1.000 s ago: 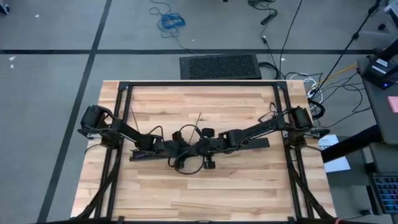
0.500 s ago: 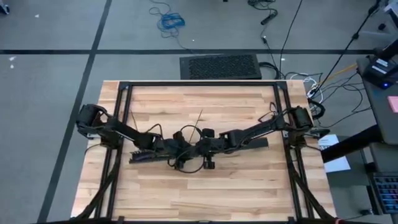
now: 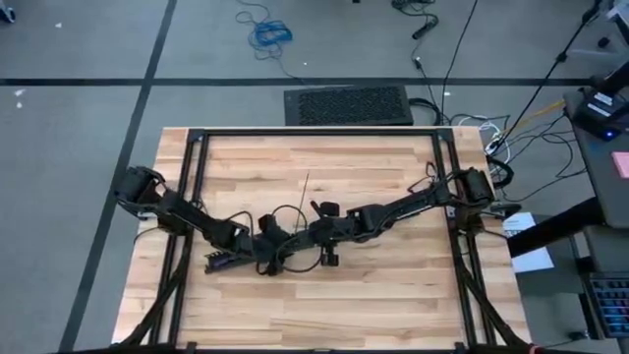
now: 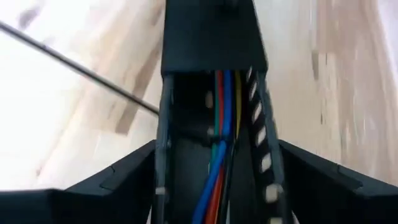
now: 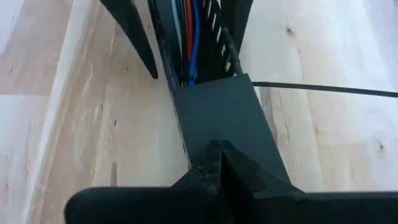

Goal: Ziptie cables
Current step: Close the black cable duct

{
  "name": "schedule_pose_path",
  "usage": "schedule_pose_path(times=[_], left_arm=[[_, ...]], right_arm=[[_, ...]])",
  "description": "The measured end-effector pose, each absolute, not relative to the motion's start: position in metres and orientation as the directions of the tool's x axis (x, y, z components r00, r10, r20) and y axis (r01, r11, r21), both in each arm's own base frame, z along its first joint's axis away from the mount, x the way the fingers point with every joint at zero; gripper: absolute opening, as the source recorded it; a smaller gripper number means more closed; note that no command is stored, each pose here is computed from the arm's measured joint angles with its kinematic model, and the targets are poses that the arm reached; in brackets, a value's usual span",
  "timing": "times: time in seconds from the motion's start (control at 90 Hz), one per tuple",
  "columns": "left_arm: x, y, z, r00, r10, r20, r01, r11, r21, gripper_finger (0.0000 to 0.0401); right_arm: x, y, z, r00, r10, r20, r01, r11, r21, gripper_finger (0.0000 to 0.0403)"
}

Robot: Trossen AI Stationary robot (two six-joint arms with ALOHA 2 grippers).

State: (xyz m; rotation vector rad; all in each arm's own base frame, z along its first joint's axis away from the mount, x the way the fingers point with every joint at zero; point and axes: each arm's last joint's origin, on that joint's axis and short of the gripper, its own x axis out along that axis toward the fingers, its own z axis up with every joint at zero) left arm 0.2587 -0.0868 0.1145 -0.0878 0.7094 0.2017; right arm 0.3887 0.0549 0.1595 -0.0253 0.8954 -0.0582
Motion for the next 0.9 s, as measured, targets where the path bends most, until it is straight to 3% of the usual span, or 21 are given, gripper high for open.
schedule_pose_path(times=[0.289,0.744,0.9], left_arm=[[0.266,-0.093,0.088,0.746,0.198,-0.636,-0.248,0.969,0.01,0.0225],[0.272,-0.089,0.095,0.785,0.188,-0.59,-0.14,0.982,0.128,0.0225],[0.269,-0.088,0.105,0.787,0.187,-0.588,-0.11,0.98,0.164,0.0248]], right_arm=[[0.404,0.061,0.136,0.671,-0.007,-0.741,0.031,0.999,0.019,0.0],[0.414,0.059,0.132,0.696,0.04,-0.717,0.001,0.998,0.057,0.0],[0.414,0.059,0.132,0.702,0.035,-0.711,0.007,0.998,0.055,0.0]])
